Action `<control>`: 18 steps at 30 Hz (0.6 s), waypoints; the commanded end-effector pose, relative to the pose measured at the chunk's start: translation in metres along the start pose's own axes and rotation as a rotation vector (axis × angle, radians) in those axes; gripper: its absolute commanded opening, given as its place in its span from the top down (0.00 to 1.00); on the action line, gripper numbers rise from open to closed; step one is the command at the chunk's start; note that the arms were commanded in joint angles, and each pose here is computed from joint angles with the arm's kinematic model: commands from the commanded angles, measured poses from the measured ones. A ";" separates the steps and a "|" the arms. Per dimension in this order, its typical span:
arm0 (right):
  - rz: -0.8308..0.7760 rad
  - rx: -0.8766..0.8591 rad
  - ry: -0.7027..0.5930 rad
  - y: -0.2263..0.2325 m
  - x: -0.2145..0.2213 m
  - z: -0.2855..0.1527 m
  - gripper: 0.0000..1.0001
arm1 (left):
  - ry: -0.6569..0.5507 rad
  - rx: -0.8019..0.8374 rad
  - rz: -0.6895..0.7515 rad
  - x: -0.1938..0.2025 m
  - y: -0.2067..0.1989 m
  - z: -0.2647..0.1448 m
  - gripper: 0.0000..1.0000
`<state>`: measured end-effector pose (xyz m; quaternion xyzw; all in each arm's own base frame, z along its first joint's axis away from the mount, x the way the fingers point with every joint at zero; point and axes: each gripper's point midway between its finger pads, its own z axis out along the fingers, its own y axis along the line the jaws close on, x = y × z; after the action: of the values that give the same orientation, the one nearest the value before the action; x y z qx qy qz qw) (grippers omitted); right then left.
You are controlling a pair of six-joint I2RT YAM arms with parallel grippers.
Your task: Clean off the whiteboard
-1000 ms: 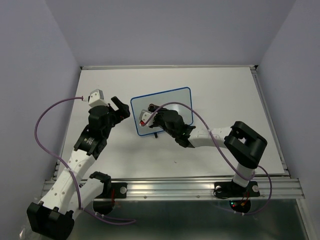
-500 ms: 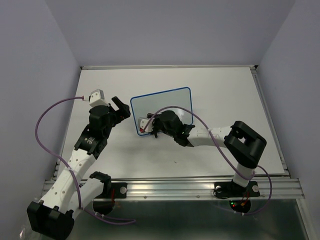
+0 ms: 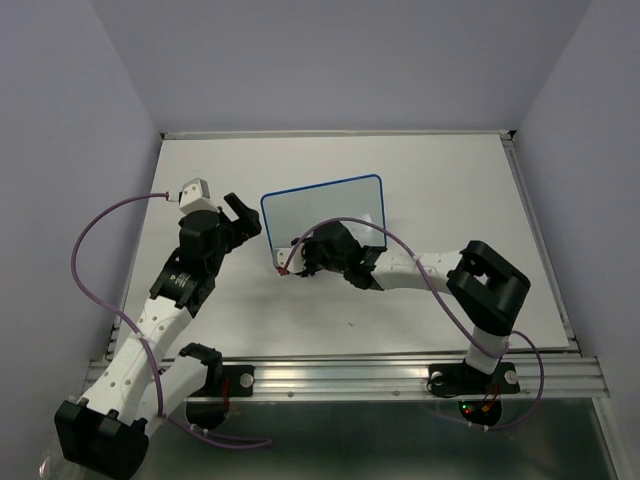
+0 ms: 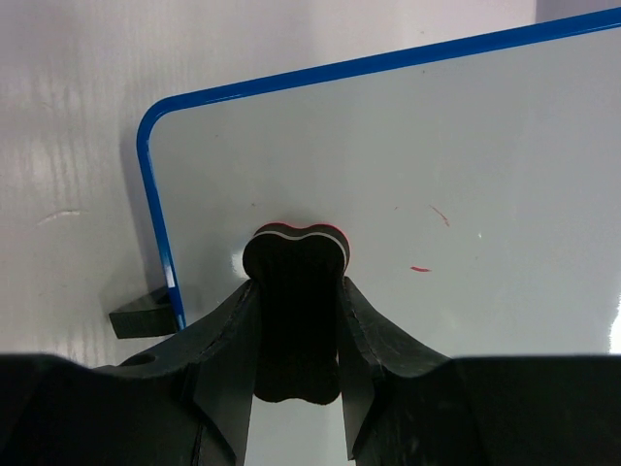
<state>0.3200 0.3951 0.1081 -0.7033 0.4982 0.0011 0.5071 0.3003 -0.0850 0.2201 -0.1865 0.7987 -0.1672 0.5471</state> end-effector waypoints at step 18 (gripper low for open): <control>0.212 0.479 0.012 -0.093 0.007 -0.025 0.99 | -0.043 0.017 -0.008 -0.013 -0.006 -0.004 0.01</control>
<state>0.3557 0.3826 0.1450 -0.5853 0.5516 -0.0416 0.5929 0.3003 -0.0850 0.2201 -0.1867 0.7987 -0.1671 0.5471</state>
